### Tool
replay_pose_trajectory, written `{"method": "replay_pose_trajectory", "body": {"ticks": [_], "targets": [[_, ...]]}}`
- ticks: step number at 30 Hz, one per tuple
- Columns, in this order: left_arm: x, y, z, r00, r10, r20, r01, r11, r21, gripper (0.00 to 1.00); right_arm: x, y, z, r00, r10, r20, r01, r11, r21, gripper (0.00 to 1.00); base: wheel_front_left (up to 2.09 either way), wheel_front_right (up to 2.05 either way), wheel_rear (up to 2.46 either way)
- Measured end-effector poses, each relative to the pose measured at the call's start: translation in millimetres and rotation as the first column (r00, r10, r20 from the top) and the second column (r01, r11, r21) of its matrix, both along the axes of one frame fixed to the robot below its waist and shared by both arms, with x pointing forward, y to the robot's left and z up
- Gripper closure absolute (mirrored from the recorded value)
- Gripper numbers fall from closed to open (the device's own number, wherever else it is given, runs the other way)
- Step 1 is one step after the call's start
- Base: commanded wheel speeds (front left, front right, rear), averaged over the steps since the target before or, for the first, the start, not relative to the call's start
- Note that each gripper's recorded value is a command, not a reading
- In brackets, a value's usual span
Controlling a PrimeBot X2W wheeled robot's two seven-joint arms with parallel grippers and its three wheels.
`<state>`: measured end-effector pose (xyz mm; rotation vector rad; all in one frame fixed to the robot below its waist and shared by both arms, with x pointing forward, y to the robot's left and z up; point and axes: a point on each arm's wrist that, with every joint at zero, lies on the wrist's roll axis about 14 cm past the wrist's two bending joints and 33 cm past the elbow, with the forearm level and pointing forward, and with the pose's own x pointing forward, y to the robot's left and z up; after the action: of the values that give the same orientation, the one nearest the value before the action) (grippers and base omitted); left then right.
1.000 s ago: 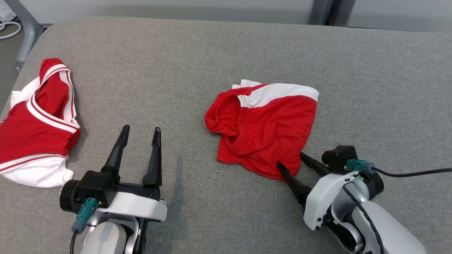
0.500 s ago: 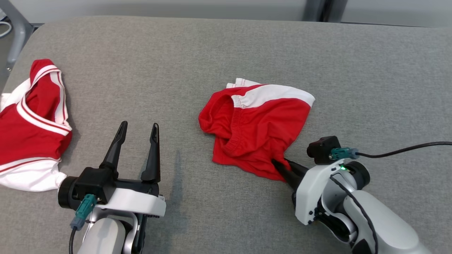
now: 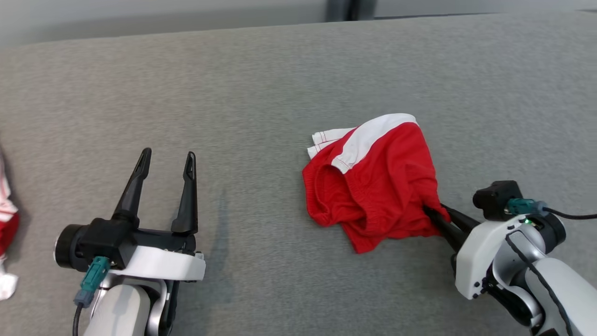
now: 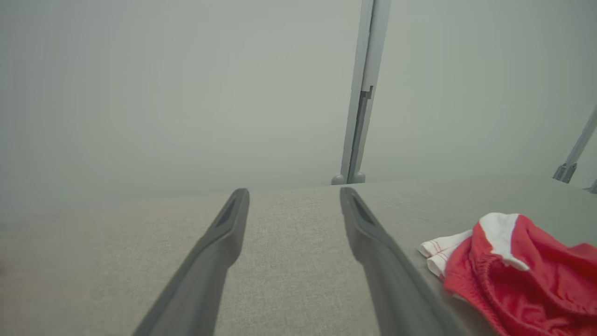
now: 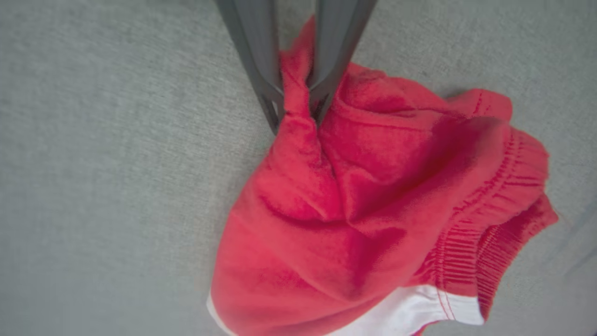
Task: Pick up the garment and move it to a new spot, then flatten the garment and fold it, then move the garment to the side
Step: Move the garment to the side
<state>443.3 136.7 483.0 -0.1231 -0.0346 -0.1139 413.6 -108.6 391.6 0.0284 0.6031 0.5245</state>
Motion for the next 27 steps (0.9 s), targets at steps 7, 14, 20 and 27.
{"method": "replay_pose_trajectory", "body": {"ticks": [7, 14, 20, 27], "targets": [[24, -48, -1, 0.989, -0.15, 0.007, 0.15, 0.989, 0.006, 0.0, -8, -65, 11, 0.987, -0.155, 0.05, 0.158, 0.986, -0.06, 1.0, 0.0, 0.0, 0.0], [48, -102, -5, 0.95, -0.312, 0.01, 0.312, 0.95, 0.01, 0.0, 1, -140, 30, 0.941, -0.292, 0.169, 0.318, 0.936, -0.155, 1.0, 0.0, 0.0, 0.0], [63, -138, -20, 0.909, -0.417, -0.005, 0.417, 0.909, 0.002, 0.0, 12, -206, 34, 0.901, -0.363, 0.237, 0.418, 0.871, -0.256, 1.0, 0.0, 0.0, 0.0], [70, -167, -44, 0.868, -0.495, -0.035, 0.494, 0.869, -0.03, 0.0, 12, -266, 23, 0.851, -0.472, 0.23, 0.524, 0.788, -0.323, 1.0, 0.0, 0.0, 0.0]]}}
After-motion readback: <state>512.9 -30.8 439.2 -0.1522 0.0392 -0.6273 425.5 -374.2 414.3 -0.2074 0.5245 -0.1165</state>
